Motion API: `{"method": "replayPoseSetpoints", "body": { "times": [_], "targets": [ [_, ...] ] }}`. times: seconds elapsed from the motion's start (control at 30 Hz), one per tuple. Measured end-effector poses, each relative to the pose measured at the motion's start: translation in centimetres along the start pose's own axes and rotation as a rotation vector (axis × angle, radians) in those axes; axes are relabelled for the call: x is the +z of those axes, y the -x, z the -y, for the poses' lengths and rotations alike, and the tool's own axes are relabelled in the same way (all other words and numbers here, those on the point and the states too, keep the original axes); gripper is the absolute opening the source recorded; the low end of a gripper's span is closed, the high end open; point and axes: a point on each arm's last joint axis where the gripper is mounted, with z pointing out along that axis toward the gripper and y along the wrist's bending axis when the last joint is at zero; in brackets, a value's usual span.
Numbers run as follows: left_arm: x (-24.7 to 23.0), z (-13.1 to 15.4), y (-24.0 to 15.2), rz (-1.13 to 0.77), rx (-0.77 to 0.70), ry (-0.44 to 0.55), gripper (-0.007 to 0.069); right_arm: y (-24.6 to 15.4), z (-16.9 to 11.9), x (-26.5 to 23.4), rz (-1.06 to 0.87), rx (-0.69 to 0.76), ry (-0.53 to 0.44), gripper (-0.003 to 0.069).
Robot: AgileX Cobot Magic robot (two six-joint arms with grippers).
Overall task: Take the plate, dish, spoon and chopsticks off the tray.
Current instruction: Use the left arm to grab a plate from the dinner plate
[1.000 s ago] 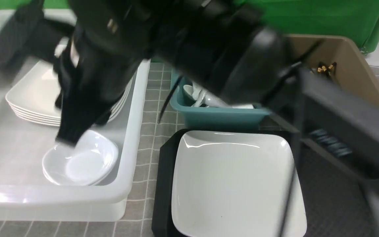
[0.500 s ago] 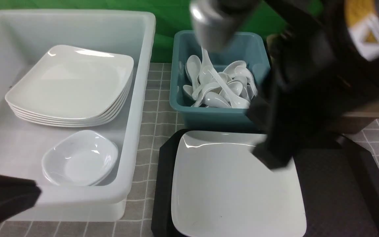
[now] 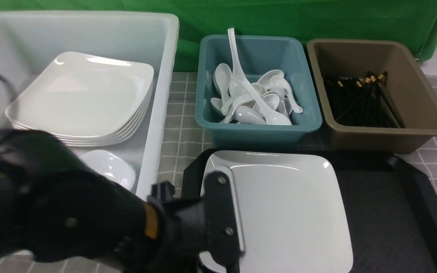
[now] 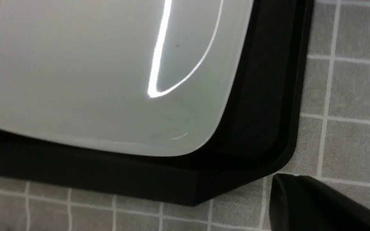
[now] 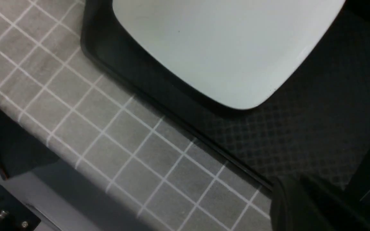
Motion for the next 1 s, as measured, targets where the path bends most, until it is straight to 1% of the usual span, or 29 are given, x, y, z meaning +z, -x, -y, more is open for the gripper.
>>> {"method": "replayPoseSetpoints", "body": {
  "times": [0.03,0.07,0.17,0.2,0.27,0.33,0.4,0.47,0.63,0.8,1.0],
  "targets": [
    [0.2,0.0,0.0,-0.004,0.001,-0.003,0.0024,-0.1,0.1,-0.1,0.004,0.002,0.001,0.0071],
    [1.8,-0.3,0.1,-0.038,0.039,-0.014,0.0046,-1.0,0.5,-0.7,0.040,0.012,0.014,0.0071],
    [3.8,-0.8,0.1,-0.078,0.099,0.002,0.0111,-2.1,1.1,-1.6,0.092,0.026,0.032,0.0071],
    [4.5,-1.1,0.1,-0.092,0.124,0.015,0.0144,-2.4,1.3,-1.8,0.108,0.031,0.038,0.0071],
    [5.4,-1.5,0.1,-0.104,0.163,0.037,0.0231,-2.8,1.6,-2.3,0.136,0.036,0.048,0.0071],
    [5.9,-1.7,0.1,-0.103,0.183,0.052,0.0276,-3.0,1.7,-2.5,0.144,0.033,0.051,0.0072],
    [6.4,-2.0,0.2,-0.101,0.211,0.071,0.0342,-3.1,1.7,-2.6,0.150,0.033,0.053,0.0074],
    [7.1,-2.2,0.4,-0.092,0.230,0.088,0.0393,-3.1,1.7,-2.6,0.151,0.027,0.052,0.0076],
    [8.0,-2.4,0.5,-0.080,0.258,0.100,0.0420,-3.1,1.7,-2.6,0.153,0.009,0.052,0.0085],
    [8.2,-2.4,0.5,-0.080,0.311,0.099,0.0423,-3.1,1.7,-2.6,0.154,0.006,0.052,0.0090],
    [8.4,-2.4,0.6,-0.080,0.319,0.098,0.0423,-3.1,1.7,-2.6,0.154,-0.004,0.051,0.0095]
  ]
}}
